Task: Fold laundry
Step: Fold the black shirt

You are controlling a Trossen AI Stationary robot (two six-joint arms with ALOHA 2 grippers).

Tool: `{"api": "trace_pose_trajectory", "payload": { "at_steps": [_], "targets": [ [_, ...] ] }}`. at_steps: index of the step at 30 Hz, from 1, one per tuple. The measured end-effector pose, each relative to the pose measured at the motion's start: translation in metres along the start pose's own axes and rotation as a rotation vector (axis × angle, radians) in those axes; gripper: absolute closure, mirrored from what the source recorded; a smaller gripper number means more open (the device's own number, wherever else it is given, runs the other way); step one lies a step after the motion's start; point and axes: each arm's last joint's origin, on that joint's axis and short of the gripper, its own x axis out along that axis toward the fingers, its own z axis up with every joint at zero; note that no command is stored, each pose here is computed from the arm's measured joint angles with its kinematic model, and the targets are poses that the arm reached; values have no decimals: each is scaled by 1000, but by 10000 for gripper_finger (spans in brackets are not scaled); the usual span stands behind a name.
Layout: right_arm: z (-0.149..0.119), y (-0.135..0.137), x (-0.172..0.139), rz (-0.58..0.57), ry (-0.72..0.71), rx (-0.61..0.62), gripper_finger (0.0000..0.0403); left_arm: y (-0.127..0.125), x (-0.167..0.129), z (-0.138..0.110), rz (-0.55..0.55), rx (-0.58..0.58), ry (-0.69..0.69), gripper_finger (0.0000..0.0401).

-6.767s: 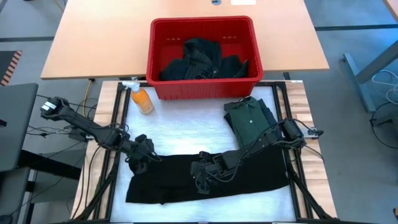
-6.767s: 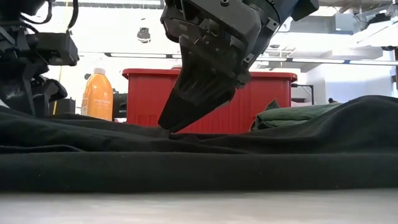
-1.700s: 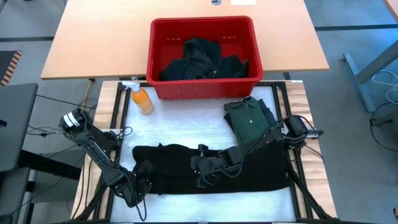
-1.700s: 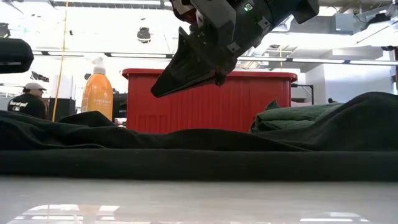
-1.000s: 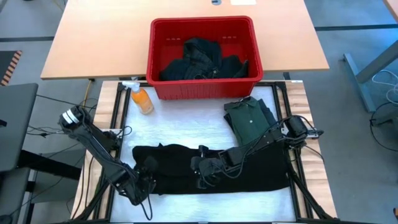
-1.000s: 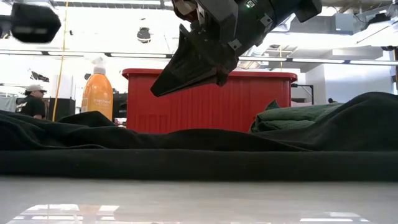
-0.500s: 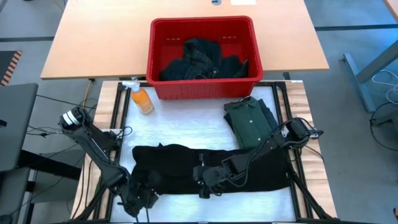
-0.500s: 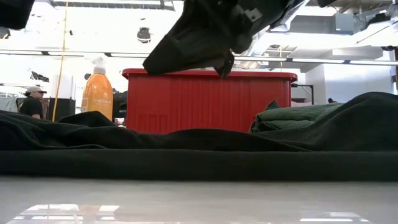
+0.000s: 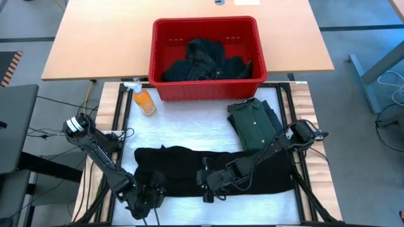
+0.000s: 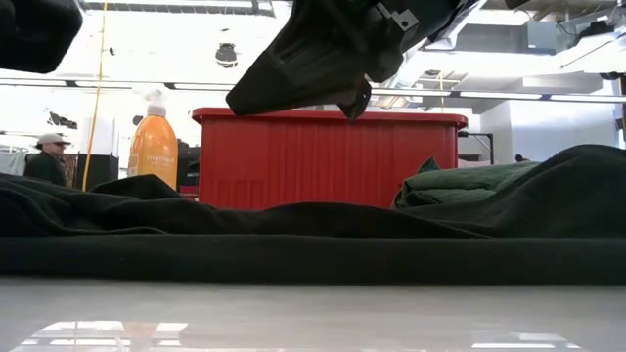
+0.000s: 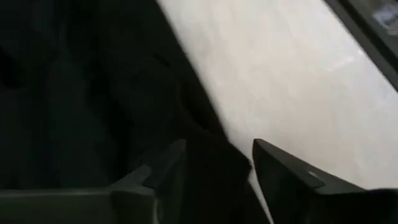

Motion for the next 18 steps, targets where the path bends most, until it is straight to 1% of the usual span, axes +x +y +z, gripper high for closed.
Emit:
{"api": "trace_pose_trajectory", "payload": {
  "at_steps": [3,5,7,9,12,14,16,17,18],
  "targets": [
    [0,-1,0,-1,0,0,369,2,4,-1,14,-75,12,202],
    [0,-1,0,-3,1,-5,369,3,8,-2,19,-114,31,197],
    [0,-2,1,-5,1,-6,369,4,10,-4,27,-149,48,198],
    [0,-3,1,-7,4,-6,369,7,11,-5,42,-170,66,210],
    [0,-3,1,-7,4,-7,369,11,10,-7,61,-177,86,256],
    [0,-3,1,-7,4,-7,369,13,10,-8,53,-183,105,302],
    [0,-3,1,-7,5,-8,369,15,11,-11,31,-187,156,356],
    [0,-3,1,-7,5,-8,369,17,11,-12,22,-193,178,377],
    [0,-3,1,-7,5,-10,369,18,12,-13,17,-198,192,388]
  ]
}}
